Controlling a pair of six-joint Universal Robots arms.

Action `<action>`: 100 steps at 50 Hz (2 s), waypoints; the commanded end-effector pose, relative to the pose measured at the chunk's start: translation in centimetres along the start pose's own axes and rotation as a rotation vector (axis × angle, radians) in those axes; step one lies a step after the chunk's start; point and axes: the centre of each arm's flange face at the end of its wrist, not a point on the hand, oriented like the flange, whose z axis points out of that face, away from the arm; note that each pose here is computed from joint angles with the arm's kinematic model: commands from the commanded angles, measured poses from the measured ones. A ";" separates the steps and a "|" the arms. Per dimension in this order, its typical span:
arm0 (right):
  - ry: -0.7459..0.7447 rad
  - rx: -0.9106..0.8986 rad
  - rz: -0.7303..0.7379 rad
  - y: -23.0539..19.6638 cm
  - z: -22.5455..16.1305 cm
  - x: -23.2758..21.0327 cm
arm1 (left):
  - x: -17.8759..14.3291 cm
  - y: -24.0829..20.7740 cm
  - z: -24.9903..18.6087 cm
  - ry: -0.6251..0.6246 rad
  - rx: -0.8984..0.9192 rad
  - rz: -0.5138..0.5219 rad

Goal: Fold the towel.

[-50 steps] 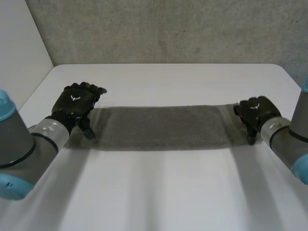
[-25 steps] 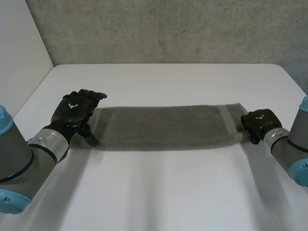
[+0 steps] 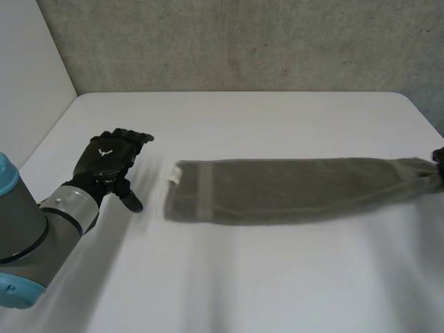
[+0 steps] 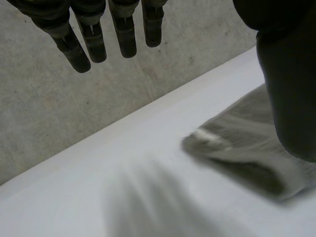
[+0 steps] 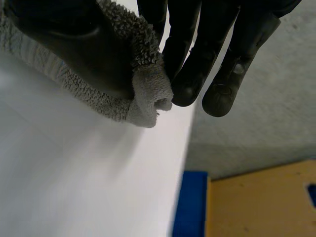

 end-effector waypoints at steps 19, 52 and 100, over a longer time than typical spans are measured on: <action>-0.380 0.708 -0.051 -19.4 -15.8 -19.3 | 0.4 -3.7 1.1 0.005 0.119 0.022; -0.728 0.823 -0.114 -17.9 -20.9 -28.3 | 2.0 -2.2 1.8 0.028 0.079 0.019; -0.490 0.263 0.137 -6.1 -14.1 -16.8 | 8.1 -1.7 1.2 0.147 0.075 0.031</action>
